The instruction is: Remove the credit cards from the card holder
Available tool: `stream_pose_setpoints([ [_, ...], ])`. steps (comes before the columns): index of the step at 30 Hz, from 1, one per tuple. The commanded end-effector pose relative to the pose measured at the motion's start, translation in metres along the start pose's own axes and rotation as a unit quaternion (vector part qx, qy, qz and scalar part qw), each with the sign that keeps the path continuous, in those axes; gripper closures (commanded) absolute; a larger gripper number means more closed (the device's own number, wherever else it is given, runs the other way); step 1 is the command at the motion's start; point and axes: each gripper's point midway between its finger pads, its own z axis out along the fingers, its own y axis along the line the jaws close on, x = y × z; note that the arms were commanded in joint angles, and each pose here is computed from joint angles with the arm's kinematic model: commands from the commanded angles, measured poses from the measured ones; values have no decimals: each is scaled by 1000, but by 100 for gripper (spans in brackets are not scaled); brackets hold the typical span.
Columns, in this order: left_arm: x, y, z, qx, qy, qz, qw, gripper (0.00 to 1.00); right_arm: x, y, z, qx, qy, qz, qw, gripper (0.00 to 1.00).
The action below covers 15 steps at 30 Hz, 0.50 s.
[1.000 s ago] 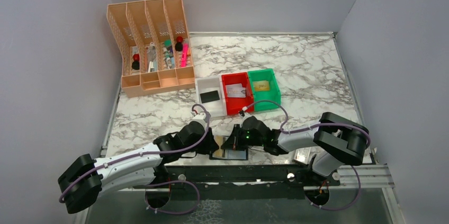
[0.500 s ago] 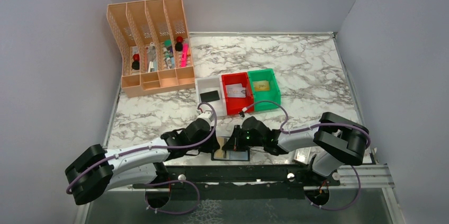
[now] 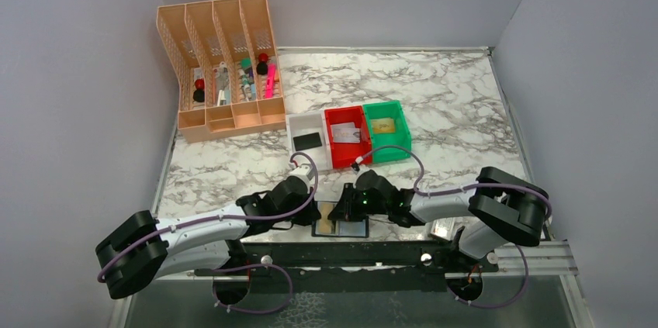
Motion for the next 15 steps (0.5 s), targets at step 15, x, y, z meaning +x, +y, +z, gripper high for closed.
stream_pose_setpoints([
  [15, 7, -5, -4, 20, 7, 6, 1000, 100, -17, -18, -10, 77, -35, -23, 996, 74],
])
